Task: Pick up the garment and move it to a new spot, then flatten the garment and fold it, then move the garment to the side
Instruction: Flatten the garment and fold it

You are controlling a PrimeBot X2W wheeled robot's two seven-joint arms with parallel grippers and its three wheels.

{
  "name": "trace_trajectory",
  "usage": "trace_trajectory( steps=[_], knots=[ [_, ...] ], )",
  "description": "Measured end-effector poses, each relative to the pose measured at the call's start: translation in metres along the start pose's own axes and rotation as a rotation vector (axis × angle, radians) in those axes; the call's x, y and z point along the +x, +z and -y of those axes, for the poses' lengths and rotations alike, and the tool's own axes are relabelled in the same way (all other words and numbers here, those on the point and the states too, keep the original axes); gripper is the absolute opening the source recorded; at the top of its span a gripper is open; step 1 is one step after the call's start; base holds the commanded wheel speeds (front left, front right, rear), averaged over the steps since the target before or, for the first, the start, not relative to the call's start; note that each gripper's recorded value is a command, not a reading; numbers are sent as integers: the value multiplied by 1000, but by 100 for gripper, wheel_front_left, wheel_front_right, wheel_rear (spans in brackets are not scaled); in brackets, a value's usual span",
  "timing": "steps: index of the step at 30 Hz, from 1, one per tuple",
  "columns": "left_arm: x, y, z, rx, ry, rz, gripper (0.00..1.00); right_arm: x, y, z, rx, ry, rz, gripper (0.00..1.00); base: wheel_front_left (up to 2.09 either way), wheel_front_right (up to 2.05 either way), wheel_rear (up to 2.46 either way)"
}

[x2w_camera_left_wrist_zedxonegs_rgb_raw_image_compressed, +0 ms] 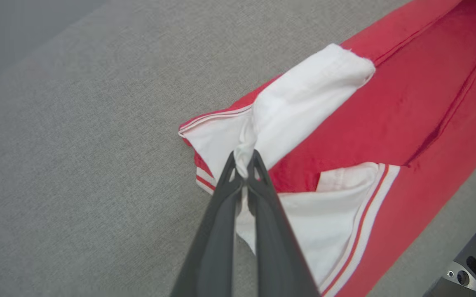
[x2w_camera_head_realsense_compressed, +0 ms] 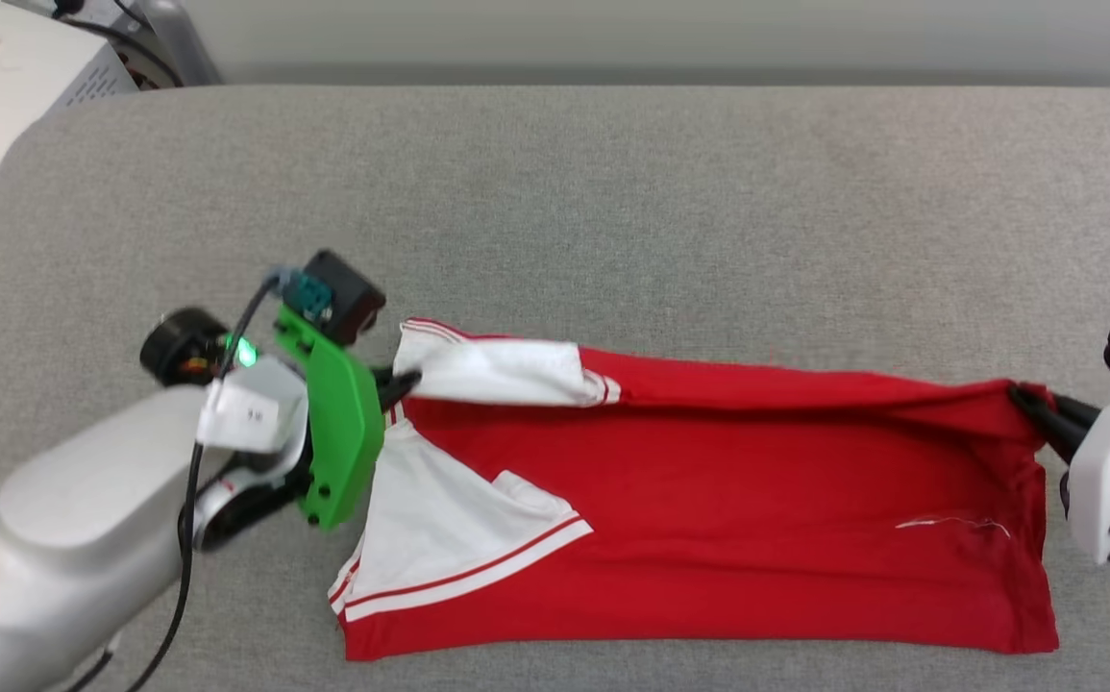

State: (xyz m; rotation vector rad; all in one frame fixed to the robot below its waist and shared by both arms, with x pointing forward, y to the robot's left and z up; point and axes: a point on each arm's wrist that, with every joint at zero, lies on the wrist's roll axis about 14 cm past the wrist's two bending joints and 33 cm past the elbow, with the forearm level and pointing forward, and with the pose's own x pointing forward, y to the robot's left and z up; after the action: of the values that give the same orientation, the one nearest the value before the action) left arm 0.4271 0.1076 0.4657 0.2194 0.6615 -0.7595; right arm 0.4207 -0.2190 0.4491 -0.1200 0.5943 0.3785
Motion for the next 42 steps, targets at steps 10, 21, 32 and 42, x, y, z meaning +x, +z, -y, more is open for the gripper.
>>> trace_trajectory(
  steps=[10,21,32,42],
  knots=[
    [-13,-70,37,-109,-22,-106,0,-25,-44,-16,75,10,-60,0,0,0,0],
    [-10,-120,50,-170,-15,-198,0,-29,-100,-40,175,31,-196,0,0,0,0],
    [-17,-62,20,-171,160,141,100,-36,-56,-32,258,17,-17,100,0,0,0],
    [-52,-13,-22,-127,448,460,100,-61,-18,18,386,-65,106,100,0,0,0]
  ],
)
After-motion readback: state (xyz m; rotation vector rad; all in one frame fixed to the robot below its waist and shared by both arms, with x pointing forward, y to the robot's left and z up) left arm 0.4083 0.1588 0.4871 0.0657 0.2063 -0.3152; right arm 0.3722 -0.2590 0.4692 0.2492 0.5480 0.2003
